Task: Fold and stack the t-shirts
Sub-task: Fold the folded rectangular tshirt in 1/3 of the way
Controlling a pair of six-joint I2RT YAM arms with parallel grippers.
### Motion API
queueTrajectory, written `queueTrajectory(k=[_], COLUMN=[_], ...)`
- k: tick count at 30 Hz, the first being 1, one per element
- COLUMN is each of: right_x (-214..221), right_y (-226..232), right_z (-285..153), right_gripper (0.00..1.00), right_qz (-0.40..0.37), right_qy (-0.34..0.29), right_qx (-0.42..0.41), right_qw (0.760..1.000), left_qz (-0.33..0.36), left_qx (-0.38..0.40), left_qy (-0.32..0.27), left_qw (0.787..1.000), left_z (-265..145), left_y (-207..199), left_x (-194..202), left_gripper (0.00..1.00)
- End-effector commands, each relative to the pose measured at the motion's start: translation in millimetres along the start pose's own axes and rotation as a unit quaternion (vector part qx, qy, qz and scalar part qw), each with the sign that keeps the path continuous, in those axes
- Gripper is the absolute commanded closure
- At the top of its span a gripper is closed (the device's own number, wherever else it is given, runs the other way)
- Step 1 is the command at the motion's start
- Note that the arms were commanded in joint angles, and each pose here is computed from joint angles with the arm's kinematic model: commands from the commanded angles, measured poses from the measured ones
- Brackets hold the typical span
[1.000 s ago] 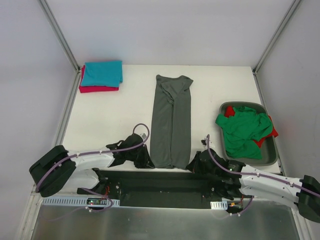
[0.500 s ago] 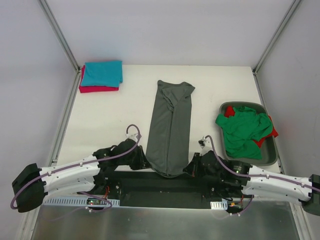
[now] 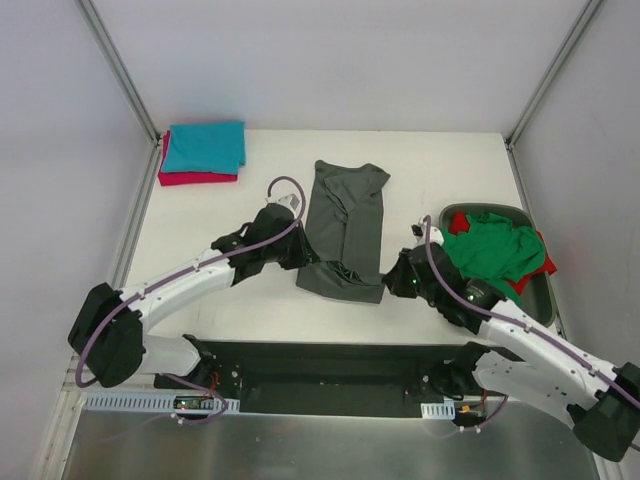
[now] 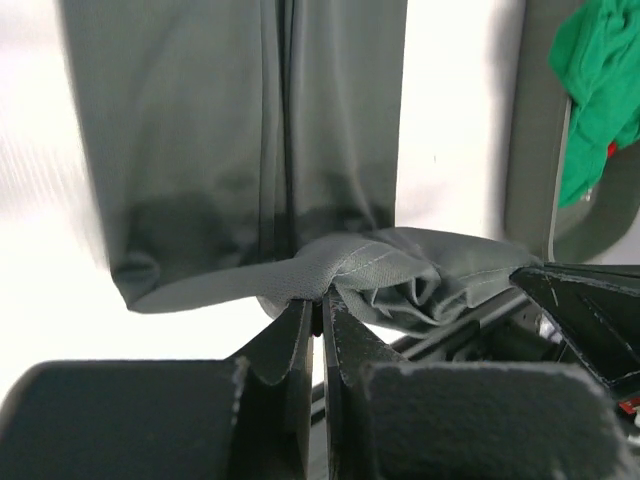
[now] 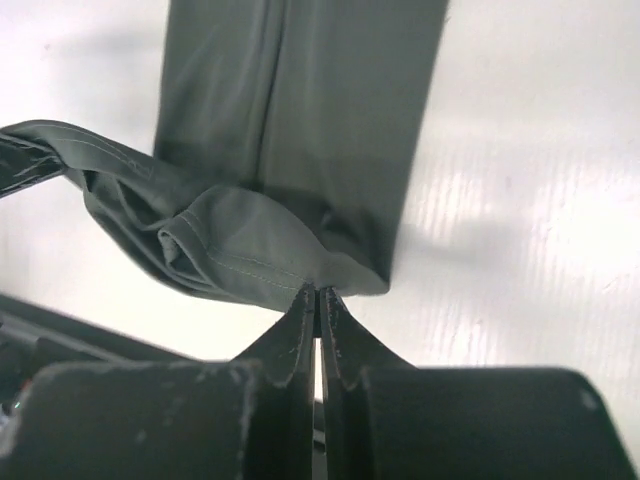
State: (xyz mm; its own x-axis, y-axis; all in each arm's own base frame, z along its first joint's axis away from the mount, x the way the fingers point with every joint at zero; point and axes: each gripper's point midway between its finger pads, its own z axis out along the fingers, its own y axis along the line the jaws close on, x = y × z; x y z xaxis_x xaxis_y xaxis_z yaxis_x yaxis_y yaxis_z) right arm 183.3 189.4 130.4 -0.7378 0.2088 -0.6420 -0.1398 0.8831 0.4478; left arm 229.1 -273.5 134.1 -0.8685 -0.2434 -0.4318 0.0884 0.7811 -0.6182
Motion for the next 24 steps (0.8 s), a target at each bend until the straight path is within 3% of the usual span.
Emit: queueTrajectory(k=[1,8,24], right_x=[-45,-89,-128], right_y=[10,11,0], right_z=[11,37,99], right_gripper=[0.99,0.99,0.99], right_qz=[-0.041,-0.028,-0.003], right_qy=[-0.032,-0.042,-0.008], right_qx=[-0.01,-0.013,-0.03], right_qw=[0.999,0.999,1.0], left_qz=[0.03,0.029,0.013], left_qx=[-0.002,-0.008,-0.008], left_qy=[-0.021,-0.018,0.0], left_qw=[0.999,0.999,1.0], left_z=[10,33,75], left_y=[-9,-4,15], left_x=[-37,-72,-119], left_gripper=[1.0,1.0,1.0])
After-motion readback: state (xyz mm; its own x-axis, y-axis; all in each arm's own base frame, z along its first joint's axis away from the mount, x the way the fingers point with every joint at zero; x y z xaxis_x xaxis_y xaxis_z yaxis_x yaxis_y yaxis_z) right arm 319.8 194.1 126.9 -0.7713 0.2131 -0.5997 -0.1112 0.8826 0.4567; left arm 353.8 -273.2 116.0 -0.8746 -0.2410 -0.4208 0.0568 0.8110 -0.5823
